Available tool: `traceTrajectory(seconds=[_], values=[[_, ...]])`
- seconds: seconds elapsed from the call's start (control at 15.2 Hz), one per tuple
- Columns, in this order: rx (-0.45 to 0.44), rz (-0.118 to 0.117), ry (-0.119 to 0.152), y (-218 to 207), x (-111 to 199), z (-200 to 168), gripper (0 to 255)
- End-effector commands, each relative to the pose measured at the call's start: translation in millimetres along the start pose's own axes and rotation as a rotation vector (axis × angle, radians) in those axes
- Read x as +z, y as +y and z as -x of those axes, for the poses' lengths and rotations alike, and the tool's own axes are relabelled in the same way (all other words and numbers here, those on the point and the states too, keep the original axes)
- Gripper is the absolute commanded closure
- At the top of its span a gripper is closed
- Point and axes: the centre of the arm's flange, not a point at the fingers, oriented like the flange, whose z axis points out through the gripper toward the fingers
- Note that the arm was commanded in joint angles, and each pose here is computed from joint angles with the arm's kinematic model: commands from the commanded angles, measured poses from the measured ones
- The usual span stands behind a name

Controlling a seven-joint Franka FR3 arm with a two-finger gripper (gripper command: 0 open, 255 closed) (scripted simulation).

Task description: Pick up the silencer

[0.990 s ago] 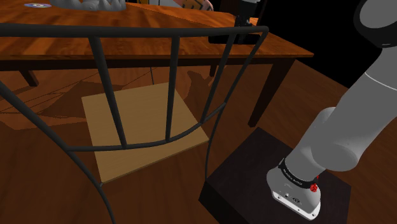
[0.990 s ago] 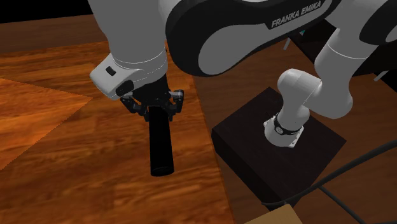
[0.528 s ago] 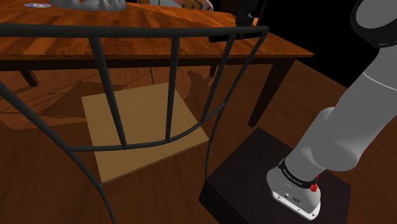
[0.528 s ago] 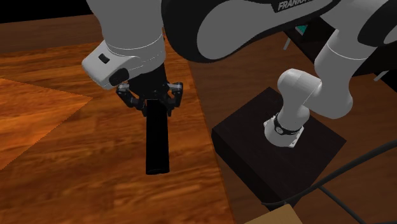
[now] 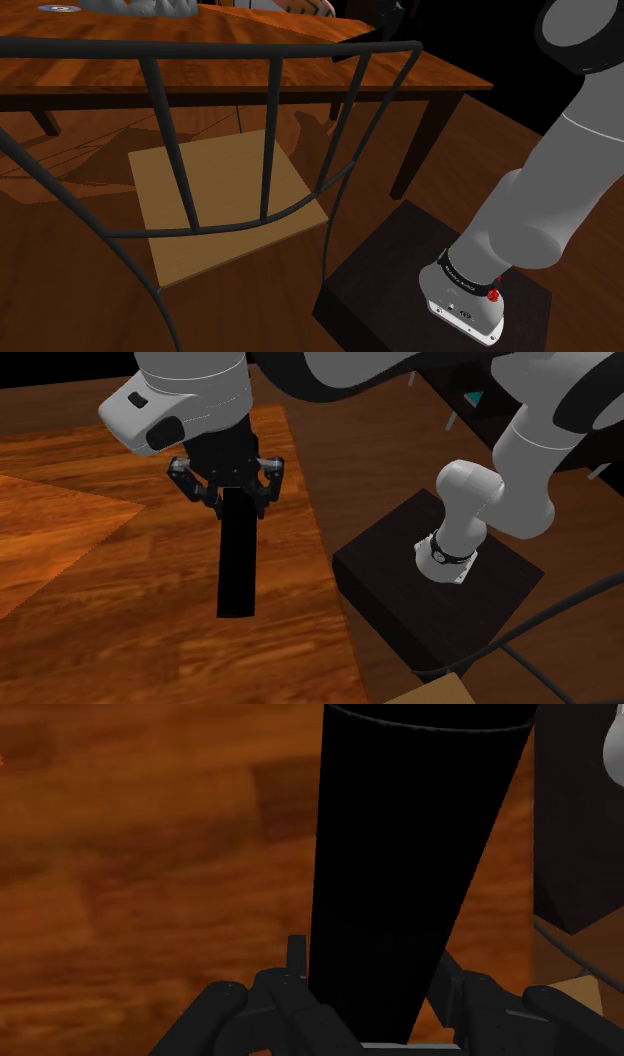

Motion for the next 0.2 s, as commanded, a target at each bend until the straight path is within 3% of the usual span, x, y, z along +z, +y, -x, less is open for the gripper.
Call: traceTrajectory(seconds=[0.0,0.13], values=[[0.000,0.000,0.000,-0.9,-10.7,-0.4,255],[0.000,0.000,0.000,-0.9,-11.4,-0.4,255]])
